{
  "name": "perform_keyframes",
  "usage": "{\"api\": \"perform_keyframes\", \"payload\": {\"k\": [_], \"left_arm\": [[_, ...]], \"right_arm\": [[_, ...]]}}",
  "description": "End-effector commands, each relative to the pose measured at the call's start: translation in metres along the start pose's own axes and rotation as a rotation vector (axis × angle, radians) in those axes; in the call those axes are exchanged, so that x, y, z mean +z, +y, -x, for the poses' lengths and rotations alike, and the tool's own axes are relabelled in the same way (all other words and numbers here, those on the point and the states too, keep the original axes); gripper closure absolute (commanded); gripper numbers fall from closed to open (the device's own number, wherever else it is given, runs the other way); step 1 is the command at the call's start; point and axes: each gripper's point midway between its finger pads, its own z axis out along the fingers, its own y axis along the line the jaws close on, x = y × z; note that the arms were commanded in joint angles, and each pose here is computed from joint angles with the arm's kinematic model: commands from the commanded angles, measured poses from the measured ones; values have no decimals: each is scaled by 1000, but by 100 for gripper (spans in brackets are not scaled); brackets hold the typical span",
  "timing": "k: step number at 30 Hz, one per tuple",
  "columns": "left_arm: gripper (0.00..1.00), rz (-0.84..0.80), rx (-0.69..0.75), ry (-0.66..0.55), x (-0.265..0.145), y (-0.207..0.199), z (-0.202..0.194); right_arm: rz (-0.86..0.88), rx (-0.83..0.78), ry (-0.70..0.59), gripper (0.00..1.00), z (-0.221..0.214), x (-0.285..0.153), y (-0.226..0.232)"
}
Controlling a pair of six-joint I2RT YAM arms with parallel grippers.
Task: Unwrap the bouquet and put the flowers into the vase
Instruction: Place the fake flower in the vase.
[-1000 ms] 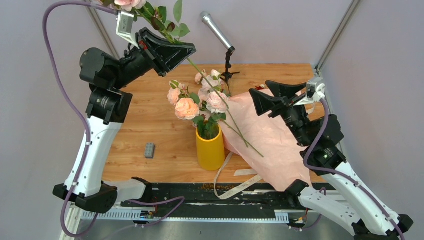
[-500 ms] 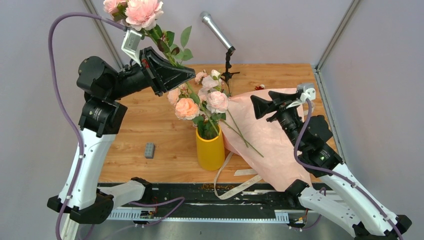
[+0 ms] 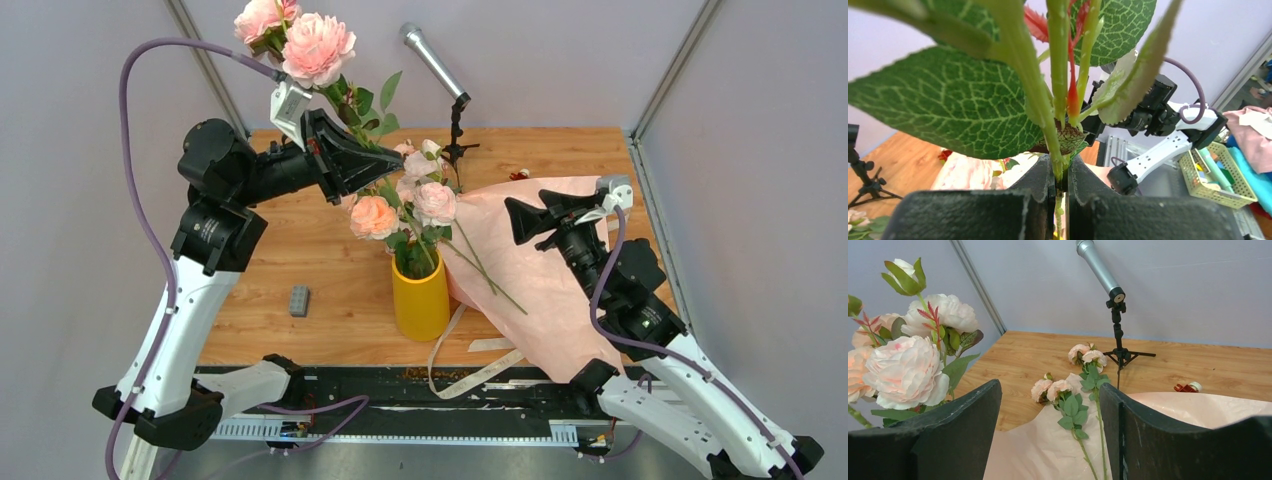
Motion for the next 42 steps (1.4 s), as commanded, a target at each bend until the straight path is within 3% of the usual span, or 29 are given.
{"api": "perform_keyframes", "payload": {"k": [1, 8, 23, 31, 37, 42], "left_arm": [[100, -22, 138, -29, -6, -13, 14], [100, -31, 165, 0, -5, -11, 4], [100, -77, 226, 150, 12, -10, -85], [88, -60, 196, 222, 13, 2, -139], [81, -48, 174, 242, 12, 4, -153], [69, -43, 151, 254, 12, 5, -158]], "right_arm": [[2, 6, -19, 28, 3, -3, 0], [-1, 4, -18, 28, 0, -6, -2], [-32, 4, 8, 28, -17, -7, -11], [-34, 9, 17, 25, -23, -8, -12], [-40, 15, 52, 25, -35, -11, -15], [-44, 21, 64, 27, -42, -13, -17]]}}
